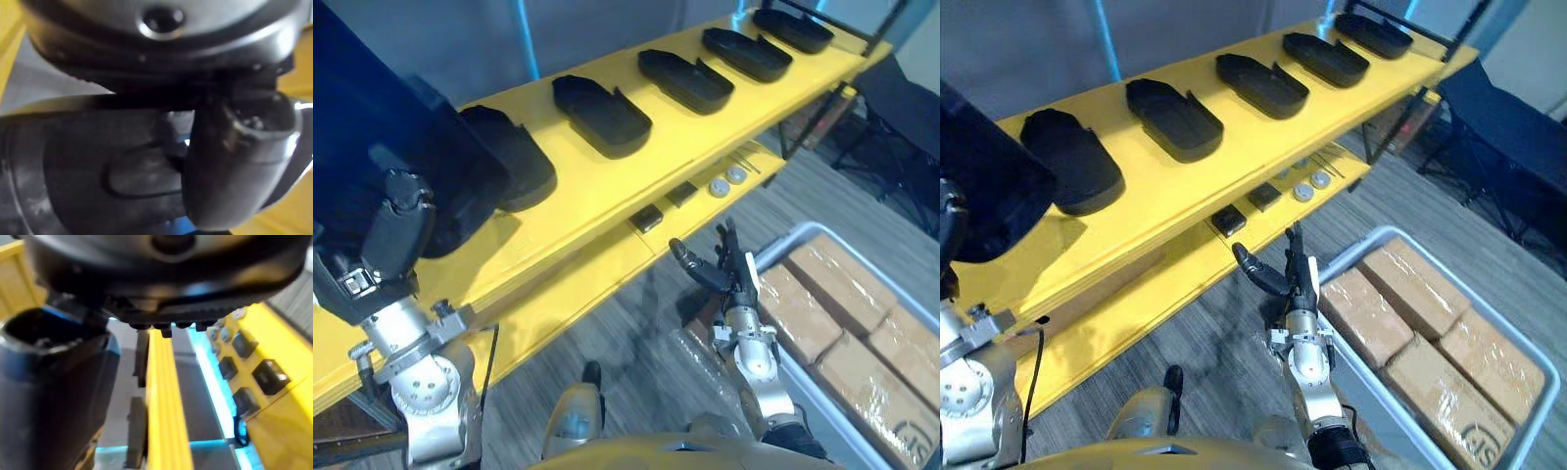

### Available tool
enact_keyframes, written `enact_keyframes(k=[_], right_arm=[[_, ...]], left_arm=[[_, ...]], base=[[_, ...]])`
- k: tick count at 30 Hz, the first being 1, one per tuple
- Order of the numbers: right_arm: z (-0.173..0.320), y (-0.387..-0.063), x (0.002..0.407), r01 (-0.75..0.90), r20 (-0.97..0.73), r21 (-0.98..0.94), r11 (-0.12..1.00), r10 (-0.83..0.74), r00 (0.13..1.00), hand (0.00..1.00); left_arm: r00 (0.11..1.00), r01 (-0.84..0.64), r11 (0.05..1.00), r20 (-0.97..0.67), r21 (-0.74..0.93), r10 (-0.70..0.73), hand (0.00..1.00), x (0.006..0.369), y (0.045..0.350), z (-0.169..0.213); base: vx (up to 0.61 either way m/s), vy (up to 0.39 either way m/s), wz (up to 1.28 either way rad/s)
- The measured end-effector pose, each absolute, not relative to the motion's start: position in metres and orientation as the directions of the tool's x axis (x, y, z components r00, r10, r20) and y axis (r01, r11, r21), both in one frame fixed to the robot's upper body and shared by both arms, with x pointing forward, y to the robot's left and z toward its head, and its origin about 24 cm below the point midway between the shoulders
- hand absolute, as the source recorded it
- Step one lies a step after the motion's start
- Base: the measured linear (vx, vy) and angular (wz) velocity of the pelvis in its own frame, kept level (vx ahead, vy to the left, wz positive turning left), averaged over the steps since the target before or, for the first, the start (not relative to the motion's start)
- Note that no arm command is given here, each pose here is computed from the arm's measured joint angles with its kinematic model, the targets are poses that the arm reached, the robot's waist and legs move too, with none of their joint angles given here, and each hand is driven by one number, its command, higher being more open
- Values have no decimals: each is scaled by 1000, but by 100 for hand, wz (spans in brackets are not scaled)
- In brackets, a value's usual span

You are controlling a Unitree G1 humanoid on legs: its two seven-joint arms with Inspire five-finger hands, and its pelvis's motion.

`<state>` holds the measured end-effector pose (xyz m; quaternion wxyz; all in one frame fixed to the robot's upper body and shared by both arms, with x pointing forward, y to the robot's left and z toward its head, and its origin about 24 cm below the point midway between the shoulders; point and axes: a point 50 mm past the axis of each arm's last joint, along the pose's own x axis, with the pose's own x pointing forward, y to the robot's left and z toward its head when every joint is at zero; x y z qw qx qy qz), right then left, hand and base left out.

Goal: Walk over and take three plastic housings, then place them on the shelf

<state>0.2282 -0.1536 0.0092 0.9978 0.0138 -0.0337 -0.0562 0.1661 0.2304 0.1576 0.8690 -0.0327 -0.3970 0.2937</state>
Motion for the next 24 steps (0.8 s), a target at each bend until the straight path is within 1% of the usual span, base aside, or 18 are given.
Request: enact_keyframes(k=[2,4,6,10,12,15,16,17,18,20,22,23,24], right_arm=[[26,-154,226,119,148,54,991,-126,981,100],[43,-152,226,122,227,83,989,-138,964,100],[49,-153,226,138,252,93,986,-157,955,100],[60,-158,225,186,312,81,979,-202,928,100],[61,-160,223,219,317,74,973,-232,920,100],[49,-164,209,378,247,138,915,-402,882,100],[38,-173,197,523,178,155,838,-544,820,100],[30,-179,187,607,129,153,780,-625,770,100],[25,-185,179,658,101,138,741,-671,735,100],[3,-210,149,798,13,35,602,-799,602,100],[-13,-219,138,833,-45,-29,553,-833,551,100],[-20,-220,135,838,-70,-51,544,-839,540,100],[-34,-221,127,847,-128,-91,524,-849,512,100]], left_arm=[[513,-442,835,671,-327,535,0,170,221,159],[539,-412,842,652,-347,533,0,171,210,155],[554,-419,826,615,-377,562,0,168,205,149],[543,-437,813,608,-385,579,0,164,201,148],[529,-445,801,604,-401,596,0,160,202,149],[513,-459,768,572,-447,640,0,154,198,144],[516,-451,755,551,-476,656,0,154,193,143],[524,-442,750,537,-491,661,0,154,189,142],[532,-433,748,528,-502,662,0,155,186,141],[565,-389,756,512,-526,647,0,157,174,141],[567,-380,757,512,-532,645,0,158,173,141],[564,-382,754,512,-534,648,0,158,173,140],[564,-386,756,513,-528,647,0,158,174,139]], base=[[175,-64,115],[186,-136,88],[200,-156,43],[133,-95,33],[104,-43,12],[75,-1,31],[27,18,75],[29,23,98],[59,105,124],[94,202,122],[42,127,41],[5,122,22],[9,114,29]])
